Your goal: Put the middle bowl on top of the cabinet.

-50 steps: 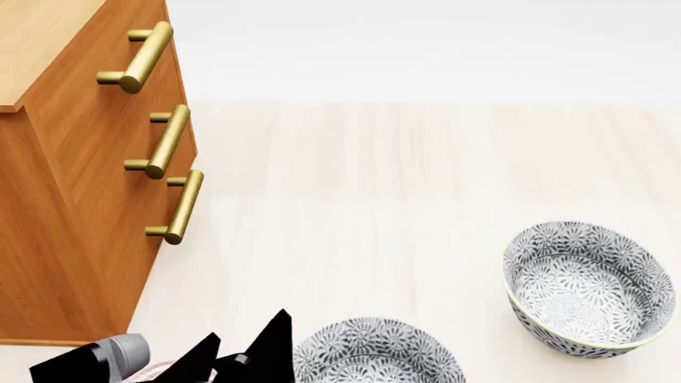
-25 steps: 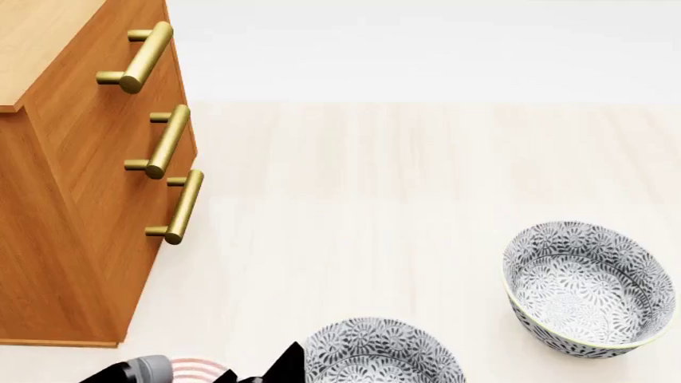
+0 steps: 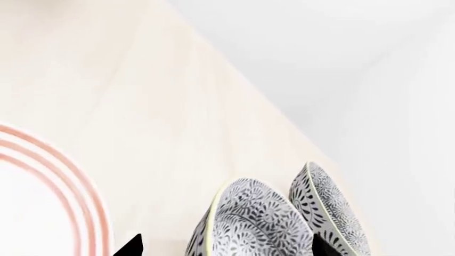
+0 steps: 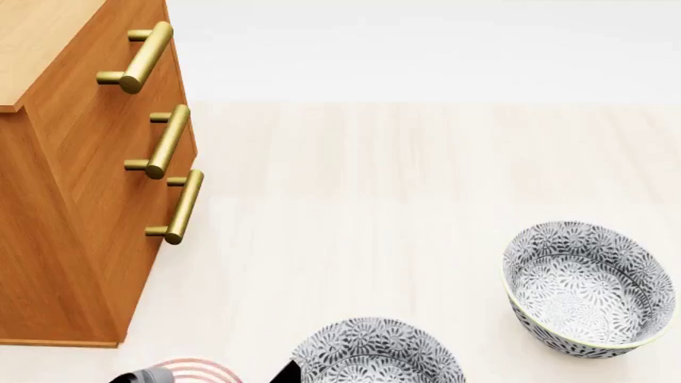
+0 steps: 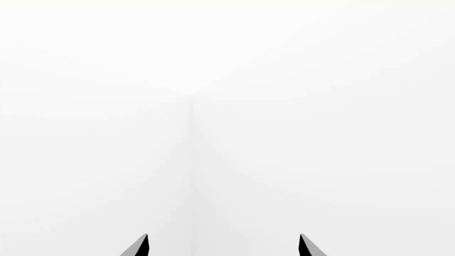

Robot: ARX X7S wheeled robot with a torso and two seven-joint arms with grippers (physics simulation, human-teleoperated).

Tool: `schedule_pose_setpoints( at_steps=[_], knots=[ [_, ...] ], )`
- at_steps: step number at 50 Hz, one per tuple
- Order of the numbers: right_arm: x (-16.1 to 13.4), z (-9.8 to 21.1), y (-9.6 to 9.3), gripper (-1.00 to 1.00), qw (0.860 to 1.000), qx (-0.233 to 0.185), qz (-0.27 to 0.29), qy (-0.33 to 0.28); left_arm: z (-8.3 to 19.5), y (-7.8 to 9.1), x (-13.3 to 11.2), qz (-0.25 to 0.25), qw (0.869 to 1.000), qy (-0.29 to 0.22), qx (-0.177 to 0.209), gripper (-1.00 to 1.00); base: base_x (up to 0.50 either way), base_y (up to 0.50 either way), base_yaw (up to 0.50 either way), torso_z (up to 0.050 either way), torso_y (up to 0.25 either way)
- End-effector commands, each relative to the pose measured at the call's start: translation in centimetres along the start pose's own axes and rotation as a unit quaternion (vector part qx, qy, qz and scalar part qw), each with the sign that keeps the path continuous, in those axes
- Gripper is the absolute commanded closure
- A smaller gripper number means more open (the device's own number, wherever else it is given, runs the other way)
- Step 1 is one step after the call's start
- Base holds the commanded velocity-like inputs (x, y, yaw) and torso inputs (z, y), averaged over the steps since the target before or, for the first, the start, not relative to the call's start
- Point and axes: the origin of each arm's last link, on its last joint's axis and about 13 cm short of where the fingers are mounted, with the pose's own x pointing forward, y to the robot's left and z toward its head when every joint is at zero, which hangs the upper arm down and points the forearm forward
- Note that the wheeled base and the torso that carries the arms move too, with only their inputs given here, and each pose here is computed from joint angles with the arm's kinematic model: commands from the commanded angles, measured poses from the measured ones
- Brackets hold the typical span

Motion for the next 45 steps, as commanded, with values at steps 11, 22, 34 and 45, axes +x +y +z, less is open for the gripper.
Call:
schedule_pose_setpoints(
  at_steps=[11,22,34,45],
  knots=[
    [0.1,0.0,-0.2,-1.00,1.000,0.000,0.000,-0.003,-0.5,-0.1,0.2,-0.007,1.000,0.021,0.002,-1.00,0.00,0.00,0.00,0.000,0.000],
    [0.1,0.1,0.0,-1.00,1.000,0.001,0.003,-0.003,-0.5,-0.5,0.5,-0.002,0.999,0.028,0.024,-1.00,0.00,0.00,0.00,0.000,0.000],
    [0.1,0.1,0.0,-1.00,1.000,0.002,0.002,-0.004,-0.7,-0.4,1.1,0.013,0.999,0.039,0.033,-1.00,0.00,0.00,0.00,0.000,0.000],
    [0.1,0.1,0.0,-1.00,1.000,0.002,0.002,-0.005,-1.5,0.0,1.6,0.016,0.997,0.057,0.052,-1.00,0.00,0.00,0.00,0.000,0.000]
  ],
)
